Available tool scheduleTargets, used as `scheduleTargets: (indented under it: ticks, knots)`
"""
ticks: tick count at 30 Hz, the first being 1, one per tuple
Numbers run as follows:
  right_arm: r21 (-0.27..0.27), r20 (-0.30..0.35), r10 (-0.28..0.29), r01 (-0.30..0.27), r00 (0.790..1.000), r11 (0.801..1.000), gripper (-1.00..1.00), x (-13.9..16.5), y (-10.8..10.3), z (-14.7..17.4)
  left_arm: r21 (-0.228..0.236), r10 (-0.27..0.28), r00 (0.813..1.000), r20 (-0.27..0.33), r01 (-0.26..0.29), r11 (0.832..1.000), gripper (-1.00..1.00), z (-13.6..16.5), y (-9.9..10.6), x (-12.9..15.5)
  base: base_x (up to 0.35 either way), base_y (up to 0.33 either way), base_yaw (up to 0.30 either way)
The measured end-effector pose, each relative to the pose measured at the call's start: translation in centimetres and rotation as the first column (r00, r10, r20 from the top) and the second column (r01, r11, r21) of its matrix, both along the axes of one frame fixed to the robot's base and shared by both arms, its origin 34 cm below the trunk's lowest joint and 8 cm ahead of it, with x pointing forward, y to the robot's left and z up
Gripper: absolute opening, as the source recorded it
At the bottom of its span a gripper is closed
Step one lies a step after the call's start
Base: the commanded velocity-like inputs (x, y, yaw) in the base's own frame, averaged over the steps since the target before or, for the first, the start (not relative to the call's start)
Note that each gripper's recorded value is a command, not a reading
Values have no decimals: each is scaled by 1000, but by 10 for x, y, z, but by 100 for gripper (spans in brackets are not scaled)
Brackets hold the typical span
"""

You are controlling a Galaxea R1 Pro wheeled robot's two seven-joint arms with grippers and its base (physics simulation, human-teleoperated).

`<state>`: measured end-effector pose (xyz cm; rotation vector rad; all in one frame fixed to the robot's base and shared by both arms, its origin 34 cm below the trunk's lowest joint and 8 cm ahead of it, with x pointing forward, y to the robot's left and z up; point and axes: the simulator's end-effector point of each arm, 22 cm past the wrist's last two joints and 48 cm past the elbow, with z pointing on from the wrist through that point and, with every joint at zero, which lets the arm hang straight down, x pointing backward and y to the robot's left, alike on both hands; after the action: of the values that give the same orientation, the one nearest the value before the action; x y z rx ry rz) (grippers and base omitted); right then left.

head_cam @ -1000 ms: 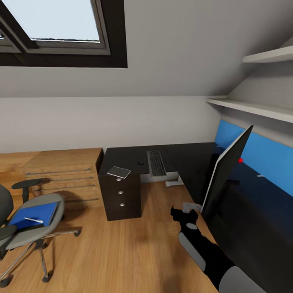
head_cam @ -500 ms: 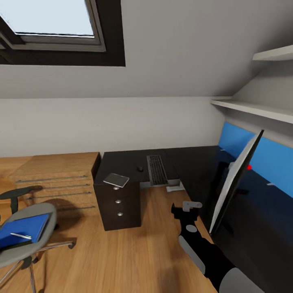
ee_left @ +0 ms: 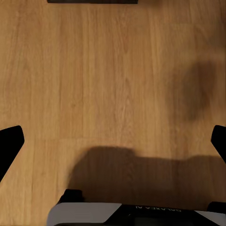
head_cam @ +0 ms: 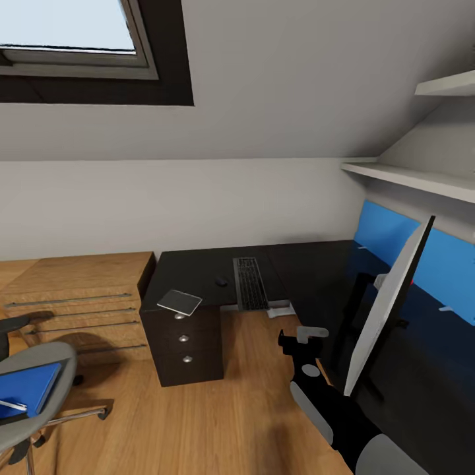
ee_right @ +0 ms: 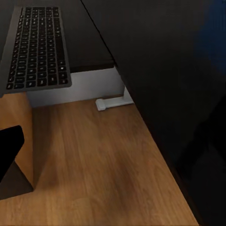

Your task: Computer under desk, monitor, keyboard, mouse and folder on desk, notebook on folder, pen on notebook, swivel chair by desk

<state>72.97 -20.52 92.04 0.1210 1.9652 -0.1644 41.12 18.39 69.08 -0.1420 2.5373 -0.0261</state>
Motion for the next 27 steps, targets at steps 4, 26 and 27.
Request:
scheduleTargets:
  ticks: [4,26,27]
  knots:
    - [2,-1,-3,3,1000,1000,100,0,-1,0,0,0,1000,1,0,1000,100,0,0,0,12,-7,-191]
    - [0,-9,-10,10,1000,1000,100,-2,-3,-2,0,0,1000,12,0,1000,100,4,0,3,1,-1,-240]
    - [0,-9,-11,11,1000,1000,100,-3,-3,-2,0,0,1000,13,0,1000,100,4,0,4,0,0,-248]
